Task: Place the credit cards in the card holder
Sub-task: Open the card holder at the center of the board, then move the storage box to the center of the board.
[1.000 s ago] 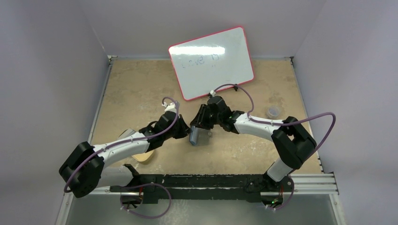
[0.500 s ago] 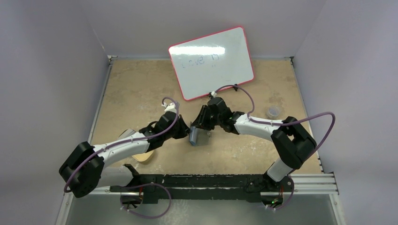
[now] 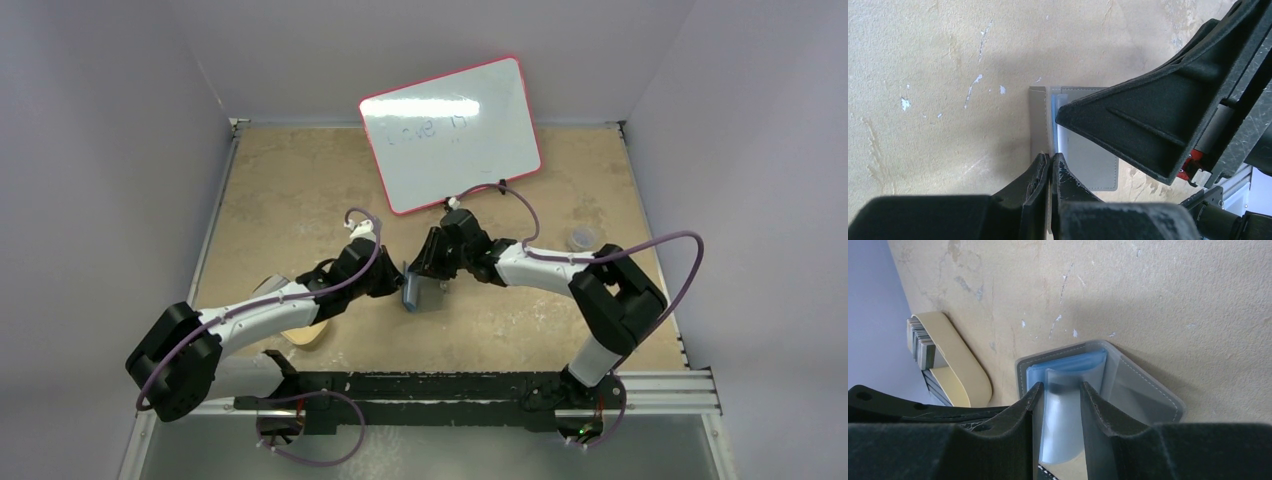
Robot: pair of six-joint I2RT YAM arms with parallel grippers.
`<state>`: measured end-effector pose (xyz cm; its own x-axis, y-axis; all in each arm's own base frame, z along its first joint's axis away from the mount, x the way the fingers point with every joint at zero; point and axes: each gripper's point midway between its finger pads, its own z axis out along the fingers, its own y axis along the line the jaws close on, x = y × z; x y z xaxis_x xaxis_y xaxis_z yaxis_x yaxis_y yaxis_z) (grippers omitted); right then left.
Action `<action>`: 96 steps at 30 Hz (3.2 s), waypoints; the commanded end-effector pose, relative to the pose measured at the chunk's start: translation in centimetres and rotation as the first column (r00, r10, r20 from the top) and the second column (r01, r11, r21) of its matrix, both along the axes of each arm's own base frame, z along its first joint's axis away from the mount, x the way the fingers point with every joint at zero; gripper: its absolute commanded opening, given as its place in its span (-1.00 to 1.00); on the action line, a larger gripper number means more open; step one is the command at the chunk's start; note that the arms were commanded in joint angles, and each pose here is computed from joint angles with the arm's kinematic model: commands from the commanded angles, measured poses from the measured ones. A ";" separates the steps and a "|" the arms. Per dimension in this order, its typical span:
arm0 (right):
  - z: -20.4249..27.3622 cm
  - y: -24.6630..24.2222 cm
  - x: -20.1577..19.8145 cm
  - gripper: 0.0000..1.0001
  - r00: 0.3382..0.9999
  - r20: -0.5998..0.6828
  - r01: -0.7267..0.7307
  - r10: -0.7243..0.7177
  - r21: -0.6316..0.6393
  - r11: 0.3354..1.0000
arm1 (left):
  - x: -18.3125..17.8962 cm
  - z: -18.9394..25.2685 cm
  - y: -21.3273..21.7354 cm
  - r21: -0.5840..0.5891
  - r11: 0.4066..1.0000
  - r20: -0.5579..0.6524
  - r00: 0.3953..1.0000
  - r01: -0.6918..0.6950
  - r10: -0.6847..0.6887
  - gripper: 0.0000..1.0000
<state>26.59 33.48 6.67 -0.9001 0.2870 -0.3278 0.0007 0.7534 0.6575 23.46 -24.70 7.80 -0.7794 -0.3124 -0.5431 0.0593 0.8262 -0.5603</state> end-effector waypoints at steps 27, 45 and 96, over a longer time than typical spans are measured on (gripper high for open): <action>3.9 -4.0 -1.5 -0.30 0.994 0.105 0.006 0.003 -0.089 0.996 | 2.4 3.8 -1.8 -0.063 0.998 0.088 0.996 -0.013 0.019 -1.00; 1.8 -1.1 -1.1 -0.30 0.998 0.065 0.023 -0.026 0.040 0.999 | 2.6 3.9 -1.9 -0.089 0.994 0.055 0.996 -0.062 0.067 -1.00; -6.0 -2.5 -2.9 0.00 0.996 -0.007 -0.082 0.084 -0.324 0.942 | -5.6 8.9 33.7 0.108 -0.270 -0.008 -0.272 -0.957 0.962 0.16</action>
<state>25.13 31.75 2.57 -0.8936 0.1460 -0.4245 -0.0483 0.9088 0.4144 20.40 6.36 15.84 0.3598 -0.7885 -0.4988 -0.8802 -0.1095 -0.4618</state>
